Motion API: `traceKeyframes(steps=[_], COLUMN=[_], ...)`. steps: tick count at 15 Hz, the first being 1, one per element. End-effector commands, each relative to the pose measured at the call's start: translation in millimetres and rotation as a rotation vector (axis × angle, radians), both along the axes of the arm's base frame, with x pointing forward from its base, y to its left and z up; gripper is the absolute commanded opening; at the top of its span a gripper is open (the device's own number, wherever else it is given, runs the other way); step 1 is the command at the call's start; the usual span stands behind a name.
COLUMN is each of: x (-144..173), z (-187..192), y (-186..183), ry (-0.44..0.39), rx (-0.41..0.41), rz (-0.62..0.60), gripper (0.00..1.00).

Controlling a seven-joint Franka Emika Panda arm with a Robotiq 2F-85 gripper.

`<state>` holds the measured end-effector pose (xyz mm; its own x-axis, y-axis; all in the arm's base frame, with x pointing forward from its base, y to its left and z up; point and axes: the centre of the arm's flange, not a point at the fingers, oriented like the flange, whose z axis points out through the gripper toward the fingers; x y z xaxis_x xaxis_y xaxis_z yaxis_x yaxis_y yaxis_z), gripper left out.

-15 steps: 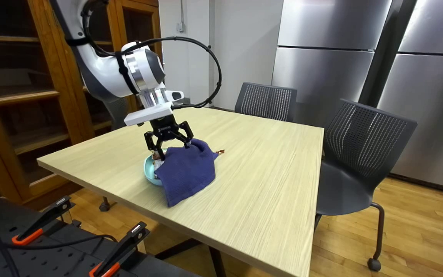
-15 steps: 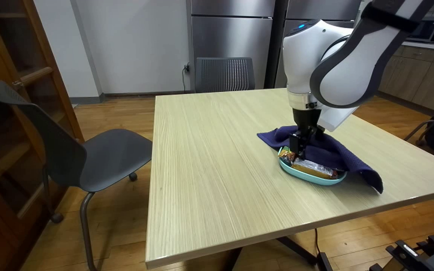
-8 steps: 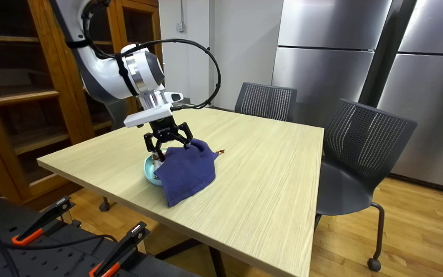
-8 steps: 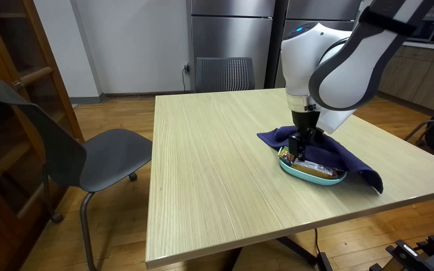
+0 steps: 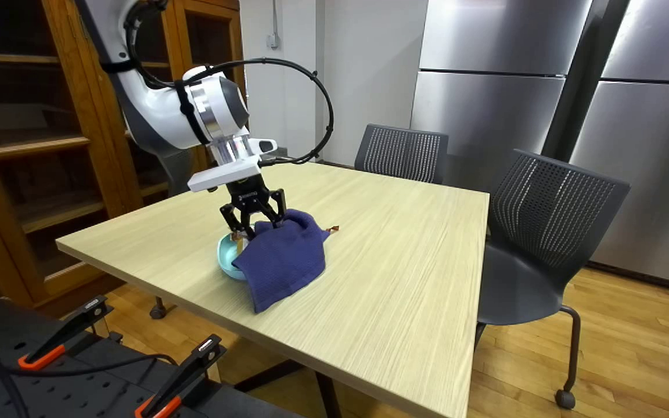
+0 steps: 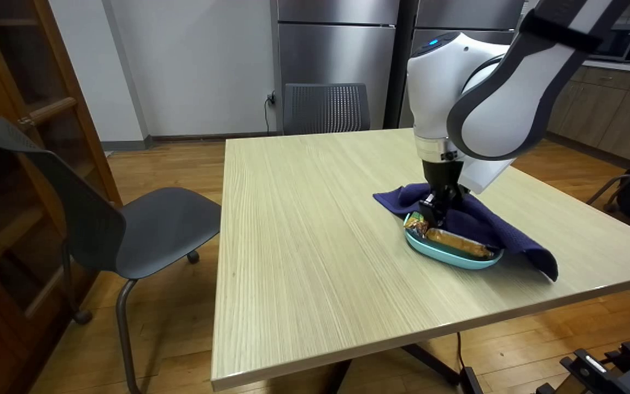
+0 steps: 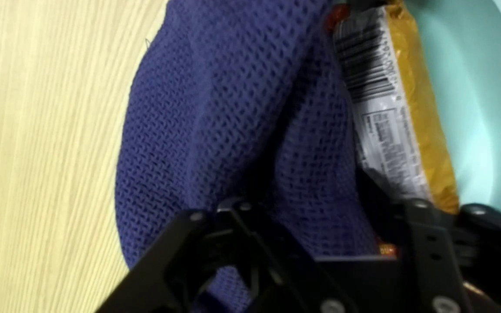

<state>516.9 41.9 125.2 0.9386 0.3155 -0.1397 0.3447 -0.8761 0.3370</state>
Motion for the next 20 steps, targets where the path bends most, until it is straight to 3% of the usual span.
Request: traceKeyframes(steps=[1, 7, 10, 20], x=[3, 4, 3, -3], z=[-3, -5, 2, 41], y=[2, 3, 5, 12], ry=[-0.006, 0.0, 0.009, 0.05], rx=[-0.024, -0.02, 0.005, 0.135], rz=[-0.003, -0.003, 0.005, 0.063], gripper=[0.33, 0.19, 0.0, 0.01])
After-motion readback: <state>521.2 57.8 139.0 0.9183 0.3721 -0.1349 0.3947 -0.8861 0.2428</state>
